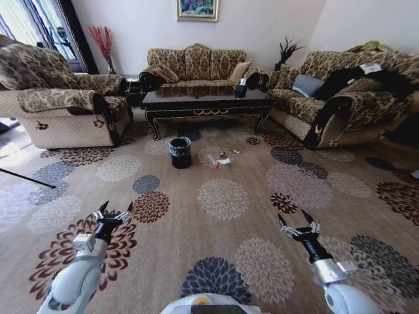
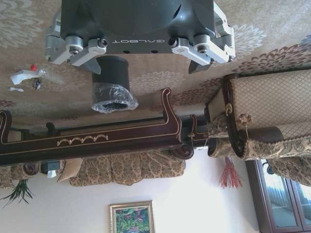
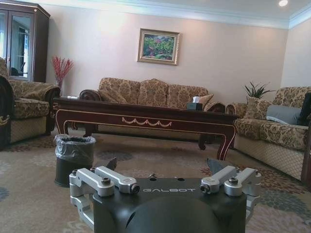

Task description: Move to the front of the table and pick up the trash from the floor, then place it into the trash bin.

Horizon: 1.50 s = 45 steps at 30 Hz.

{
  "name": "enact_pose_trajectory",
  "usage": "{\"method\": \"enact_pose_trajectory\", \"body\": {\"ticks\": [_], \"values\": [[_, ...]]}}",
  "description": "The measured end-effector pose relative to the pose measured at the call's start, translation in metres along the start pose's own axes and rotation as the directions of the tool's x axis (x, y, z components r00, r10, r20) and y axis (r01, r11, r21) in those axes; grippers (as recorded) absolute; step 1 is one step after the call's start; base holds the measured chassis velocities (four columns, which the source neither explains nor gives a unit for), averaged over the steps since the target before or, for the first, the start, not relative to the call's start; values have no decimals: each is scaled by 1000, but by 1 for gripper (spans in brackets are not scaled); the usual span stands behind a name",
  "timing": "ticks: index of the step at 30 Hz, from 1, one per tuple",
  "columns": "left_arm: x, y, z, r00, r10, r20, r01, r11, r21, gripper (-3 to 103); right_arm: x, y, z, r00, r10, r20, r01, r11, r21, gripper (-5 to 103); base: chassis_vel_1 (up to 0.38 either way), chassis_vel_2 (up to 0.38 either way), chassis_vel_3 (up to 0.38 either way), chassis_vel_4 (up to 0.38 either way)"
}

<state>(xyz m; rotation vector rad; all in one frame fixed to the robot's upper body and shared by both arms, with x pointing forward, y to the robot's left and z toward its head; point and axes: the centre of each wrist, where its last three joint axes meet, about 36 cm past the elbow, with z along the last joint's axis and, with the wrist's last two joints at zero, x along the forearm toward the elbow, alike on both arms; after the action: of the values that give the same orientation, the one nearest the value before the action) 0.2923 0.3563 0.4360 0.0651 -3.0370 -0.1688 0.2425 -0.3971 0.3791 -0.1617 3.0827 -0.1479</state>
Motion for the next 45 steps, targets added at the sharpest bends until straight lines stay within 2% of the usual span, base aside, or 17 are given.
{"method": "enact_pose_trajectory", "body": {"ticks": [21,33,39,45], "values": [[-1,1,1,1000,-7,3,7,1000,1,100,3,-1,4,1000,1,-6,-1,1000,0,100,0,0,0,0],[-1,-2,1,999,-33,25,32,999,28,100,6,-1,2,1000,-7,-9,7,1000,2,100,0,0,0,0],[1,-3,2,1000,-28,2,28,998,61,100,7,-1,-1,1000,-9,-4,9,1000,4,100,0,0,0,0],[-1,-4,0,1000,-25,-12,26,997,68,100,7,-1,0,1000,-7,-4,7,1000,2,100,0,0,0,0]]}}
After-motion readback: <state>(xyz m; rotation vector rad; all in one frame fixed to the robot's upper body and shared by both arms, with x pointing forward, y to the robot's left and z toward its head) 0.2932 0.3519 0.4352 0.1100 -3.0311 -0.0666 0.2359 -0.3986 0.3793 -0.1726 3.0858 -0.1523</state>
